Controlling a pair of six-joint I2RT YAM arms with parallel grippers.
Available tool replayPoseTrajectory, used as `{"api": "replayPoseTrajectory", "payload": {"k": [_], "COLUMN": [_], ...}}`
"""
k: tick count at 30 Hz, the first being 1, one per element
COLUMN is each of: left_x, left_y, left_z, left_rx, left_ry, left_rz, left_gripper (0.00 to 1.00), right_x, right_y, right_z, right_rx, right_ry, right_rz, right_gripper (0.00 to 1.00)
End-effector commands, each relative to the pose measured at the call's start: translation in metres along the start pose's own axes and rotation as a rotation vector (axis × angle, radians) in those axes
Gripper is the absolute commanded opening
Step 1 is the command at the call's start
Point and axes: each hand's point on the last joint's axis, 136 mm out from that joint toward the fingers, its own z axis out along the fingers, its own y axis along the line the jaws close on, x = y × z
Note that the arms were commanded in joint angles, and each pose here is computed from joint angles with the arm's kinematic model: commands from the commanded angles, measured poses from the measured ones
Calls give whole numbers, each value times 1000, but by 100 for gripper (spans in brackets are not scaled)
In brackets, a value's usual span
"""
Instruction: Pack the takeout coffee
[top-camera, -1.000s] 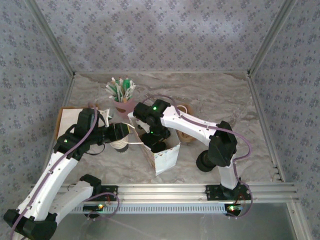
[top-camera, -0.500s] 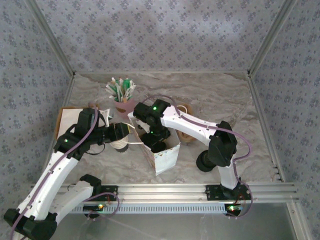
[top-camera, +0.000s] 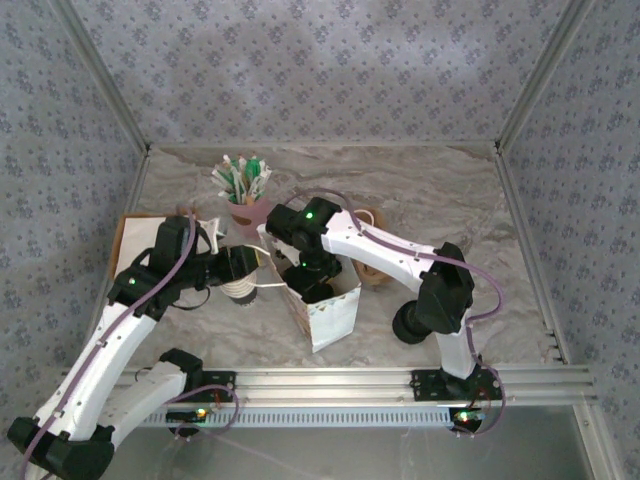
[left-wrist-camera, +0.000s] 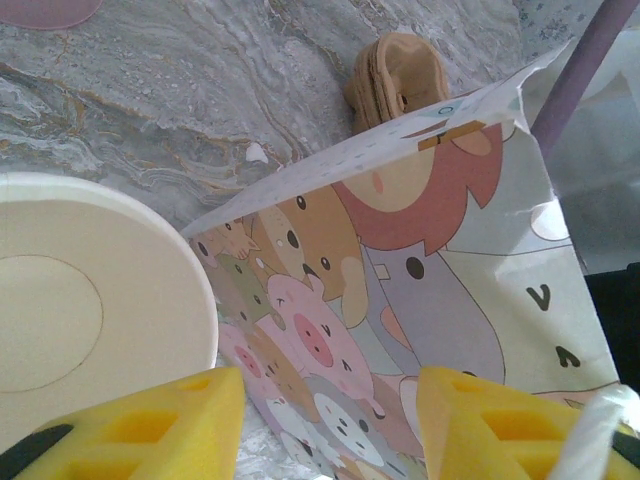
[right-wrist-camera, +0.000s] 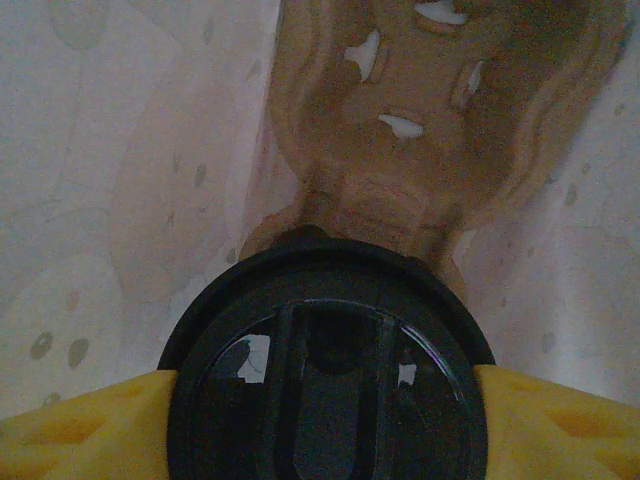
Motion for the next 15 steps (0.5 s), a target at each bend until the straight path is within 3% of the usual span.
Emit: {"api": "replayPoseTrajectory", "payload": {"k": [1,15], "left_x": [-10,-10], "left_y": [-13,-14], "left_z": [-8,-9], "left_rx": [28,30], "left_ry": [-34,-37], "left_rz": [40,42], "left_gripper": [49,49], "right_x": [10,10], "right_y": [-1,0], "right_z": [-2,4], "right_rx": [16,14], "right_ry": [52,72], "right_rz": [-17,-25], "right_gripper": [73,73]}}
